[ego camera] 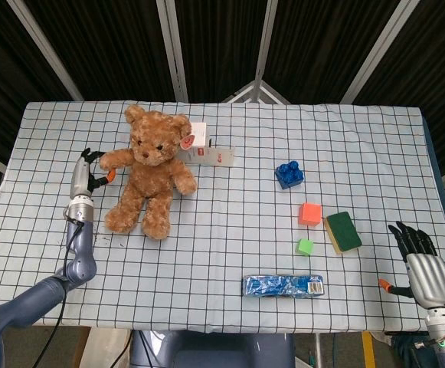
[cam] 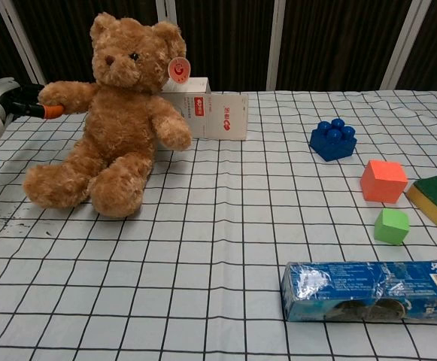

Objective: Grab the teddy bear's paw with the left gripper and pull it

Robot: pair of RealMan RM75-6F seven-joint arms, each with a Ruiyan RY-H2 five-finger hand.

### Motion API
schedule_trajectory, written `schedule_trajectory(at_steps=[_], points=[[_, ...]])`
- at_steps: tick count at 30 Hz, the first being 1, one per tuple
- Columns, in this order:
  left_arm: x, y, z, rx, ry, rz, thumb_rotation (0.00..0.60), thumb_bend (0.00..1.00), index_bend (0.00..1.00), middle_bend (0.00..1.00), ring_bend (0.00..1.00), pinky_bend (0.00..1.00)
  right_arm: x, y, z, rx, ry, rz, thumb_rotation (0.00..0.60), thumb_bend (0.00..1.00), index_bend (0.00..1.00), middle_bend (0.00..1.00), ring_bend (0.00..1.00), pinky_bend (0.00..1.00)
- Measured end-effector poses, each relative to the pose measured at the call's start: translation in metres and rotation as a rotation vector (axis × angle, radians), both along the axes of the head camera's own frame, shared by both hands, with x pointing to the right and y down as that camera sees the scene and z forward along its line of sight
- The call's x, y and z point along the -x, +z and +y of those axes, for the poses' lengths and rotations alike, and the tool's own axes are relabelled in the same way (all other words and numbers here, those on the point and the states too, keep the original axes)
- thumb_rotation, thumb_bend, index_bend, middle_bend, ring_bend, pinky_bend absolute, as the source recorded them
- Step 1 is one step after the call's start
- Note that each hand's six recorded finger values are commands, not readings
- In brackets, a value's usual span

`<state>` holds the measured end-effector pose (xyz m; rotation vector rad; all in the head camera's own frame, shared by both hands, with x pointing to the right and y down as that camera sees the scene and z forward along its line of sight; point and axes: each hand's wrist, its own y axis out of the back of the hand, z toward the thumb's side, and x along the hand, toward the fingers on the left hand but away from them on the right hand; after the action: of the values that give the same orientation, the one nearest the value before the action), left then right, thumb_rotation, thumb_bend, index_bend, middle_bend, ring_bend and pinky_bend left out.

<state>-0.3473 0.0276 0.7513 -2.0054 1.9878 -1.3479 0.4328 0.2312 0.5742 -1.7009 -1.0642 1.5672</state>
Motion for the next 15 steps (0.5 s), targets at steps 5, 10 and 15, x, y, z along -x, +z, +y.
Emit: schedule_trajectory(at_steps=[5,10,15], points=[[0.007,0.011,0.006,0.036,-0.002,-0.018,0.6,0.55,0.51,0.31,0.0,0.0,-0.001,0.001,0.0,0.002,0.004,0.004,0.6,0.11,0.02,0.0,0.0,0.0],[0.002,0.013,0.005,0.029,0.021,-0.019,0.6,0.42,0.2,0.18,0.0,0.0,0.0,0.0,-0.001,-0.001,0.004,0.002,0.6,0.11,0.02,0.0,0.0,0.0],[-0.005,0.008,0.005,-0.004,0.089,-0.043,0.6,0.36,0.0,0.0,0.0,0.0,0.0,-0.002,-0.001,-0.01,0.004,-0.001,0.6,0.11,0.02,0.0,0.0,0.0]])
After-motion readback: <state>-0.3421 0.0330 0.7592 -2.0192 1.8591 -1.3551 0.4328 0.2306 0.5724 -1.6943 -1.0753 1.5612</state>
